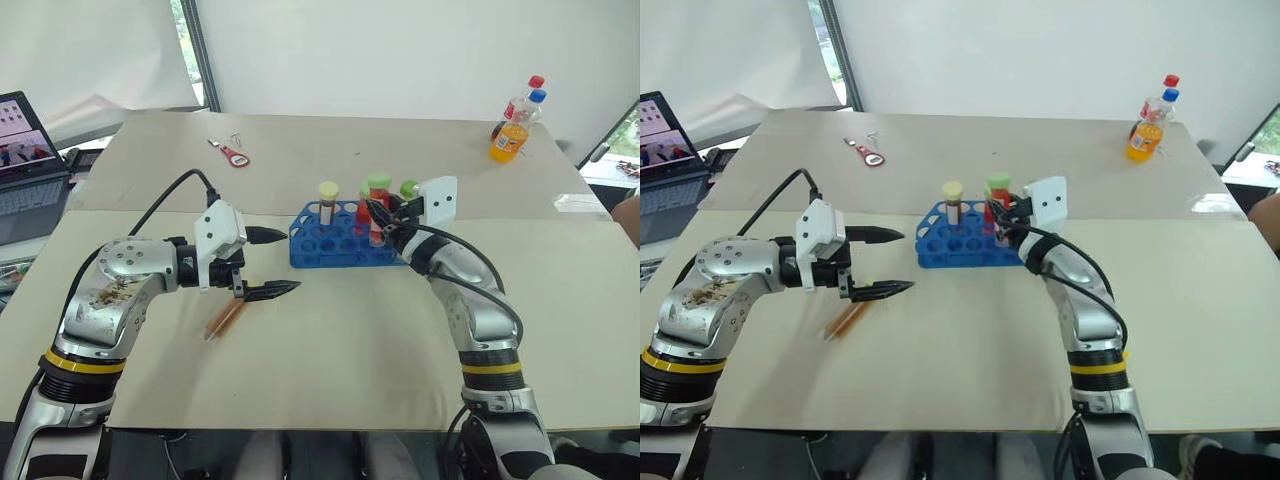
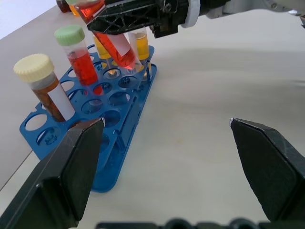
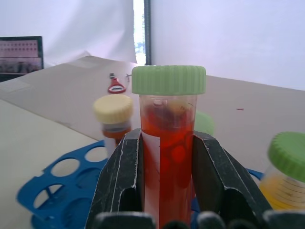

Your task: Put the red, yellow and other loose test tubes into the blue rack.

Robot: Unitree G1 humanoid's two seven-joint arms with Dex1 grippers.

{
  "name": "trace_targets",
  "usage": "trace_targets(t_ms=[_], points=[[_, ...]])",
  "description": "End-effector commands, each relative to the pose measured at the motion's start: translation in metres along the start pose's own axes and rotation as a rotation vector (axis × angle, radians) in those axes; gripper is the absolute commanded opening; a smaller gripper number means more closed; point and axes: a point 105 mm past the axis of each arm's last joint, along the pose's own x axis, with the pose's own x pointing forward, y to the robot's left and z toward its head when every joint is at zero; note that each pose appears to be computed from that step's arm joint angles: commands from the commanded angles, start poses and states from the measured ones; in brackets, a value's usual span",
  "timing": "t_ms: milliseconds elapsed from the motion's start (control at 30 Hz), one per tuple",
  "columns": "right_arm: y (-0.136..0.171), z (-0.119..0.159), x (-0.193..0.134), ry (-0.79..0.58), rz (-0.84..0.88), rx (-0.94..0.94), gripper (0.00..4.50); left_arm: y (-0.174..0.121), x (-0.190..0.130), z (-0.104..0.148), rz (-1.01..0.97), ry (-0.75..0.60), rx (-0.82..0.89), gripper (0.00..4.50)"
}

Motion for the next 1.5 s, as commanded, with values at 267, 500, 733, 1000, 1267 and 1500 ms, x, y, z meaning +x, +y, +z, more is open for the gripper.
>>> trace_targets(t_ms=[267, 500, 733, 1000, 1267, 1500], points=[[0.017, -0.001, 0.006, -0.078, -0.024, -0.006, 1.0, -0.005, 0.007, 0.019, -0.004, -0.062, -0.011, 4.5], [0.022, -0.009, 0.008, -0.085, -0.037, -0.036, 1.0, -0.004, 0.008, 0.019, 0.003, -0.059, -0.015, 4.5], [0.017, -0.02, 0.004, -0.116, -0.153, 0.095, 1.0, 0.004, 0.009, 0.017, 0.074, -0.076, -0.067, 4.5], [0.032, -0.02, 0.002, -0.138, -0.126, 0.041, 2.38, 0.018, 0.007, 0.013, 0.163, -0.022, -0.126, 4.5], [0.027, -0.02, -0.031, -0.042, -0.027, -0.127, 4.06, 0.033, -0.016, 0.004, 0.216, 0.251, -0.127, 4.5], [0.042, -0.012, -0.085, 0.118, 0.3, -0.172, 4.06, 0.027, -0.055, -0.013, 0.193, 0.566, -0.272, 4.5]])
